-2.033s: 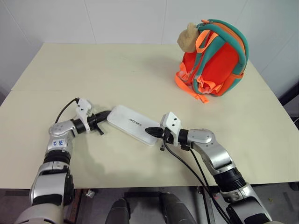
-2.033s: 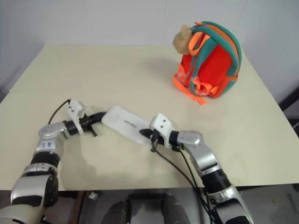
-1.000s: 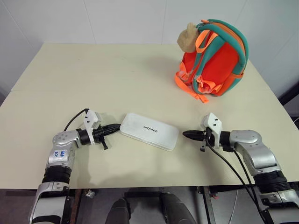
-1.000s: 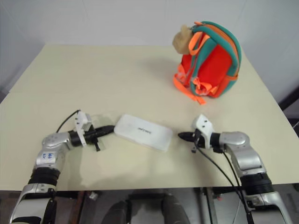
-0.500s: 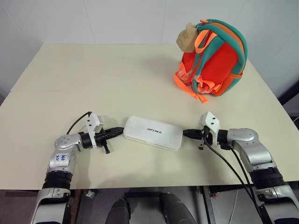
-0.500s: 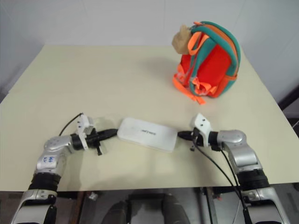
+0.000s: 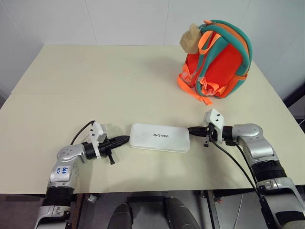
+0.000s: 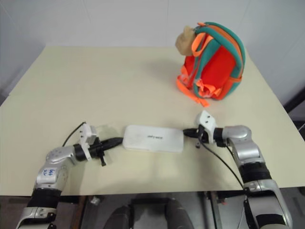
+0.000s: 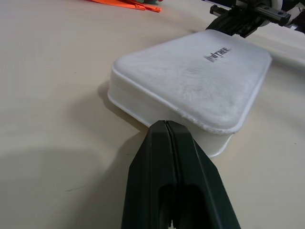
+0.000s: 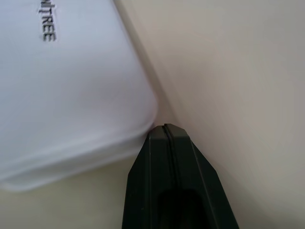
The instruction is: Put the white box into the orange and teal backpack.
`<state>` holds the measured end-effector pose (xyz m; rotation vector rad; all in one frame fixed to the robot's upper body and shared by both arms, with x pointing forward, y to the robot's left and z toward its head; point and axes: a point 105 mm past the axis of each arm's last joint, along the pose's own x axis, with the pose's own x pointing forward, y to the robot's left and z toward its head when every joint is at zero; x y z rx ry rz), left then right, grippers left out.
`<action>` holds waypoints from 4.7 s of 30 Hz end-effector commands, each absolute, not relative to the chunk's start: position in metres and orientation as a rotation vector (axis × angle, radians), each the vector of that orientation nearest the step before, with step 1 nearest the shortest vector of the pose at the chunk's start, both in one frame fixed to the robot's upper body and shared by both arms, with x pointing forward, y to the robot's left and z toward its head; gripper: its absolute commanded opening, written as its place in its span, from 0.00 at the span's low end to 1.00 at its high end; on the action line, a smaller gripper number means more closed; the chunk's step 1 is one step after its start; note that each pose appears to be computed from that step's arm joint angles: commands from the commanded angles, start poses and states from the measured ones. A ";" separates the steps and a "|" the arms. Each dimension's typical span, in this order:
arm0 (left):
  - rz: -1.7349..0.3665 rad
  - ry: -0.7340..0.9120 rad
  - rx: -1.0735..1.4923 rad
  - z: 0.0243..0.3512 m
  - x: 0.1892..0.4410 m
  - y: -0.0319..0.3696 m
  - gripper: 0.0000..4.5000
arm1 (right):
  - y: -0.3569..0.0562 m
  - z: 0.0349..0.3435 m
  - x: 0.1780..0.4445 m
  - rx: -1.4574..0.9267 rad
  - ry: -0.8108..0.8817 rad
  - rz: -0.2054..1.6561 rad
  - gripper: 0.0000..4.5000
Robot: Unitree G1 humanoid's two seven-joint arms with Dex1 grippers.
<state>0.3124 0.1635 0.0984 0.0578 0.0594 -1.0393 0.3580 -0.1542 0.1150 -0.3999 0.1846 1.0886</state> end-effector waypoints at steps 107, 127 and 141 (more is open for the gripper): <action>-1.083 0.699 -0.492 0.120 0.311 0.147 1.00 | -0.176 0.157 0.305 -0.113 0.639 1.016 1.00; -1.214 0.851 -0.619 0.105 0.302 0.103 1.00 | -0.154 0.140 0.304 -0.115 0.638 1.082 1.00; -1.297 0.934 -0.827 0.131 0.299 0.097 1.00 | -0.154 0.133 0.306 -0.133 0.605 1.092 1.00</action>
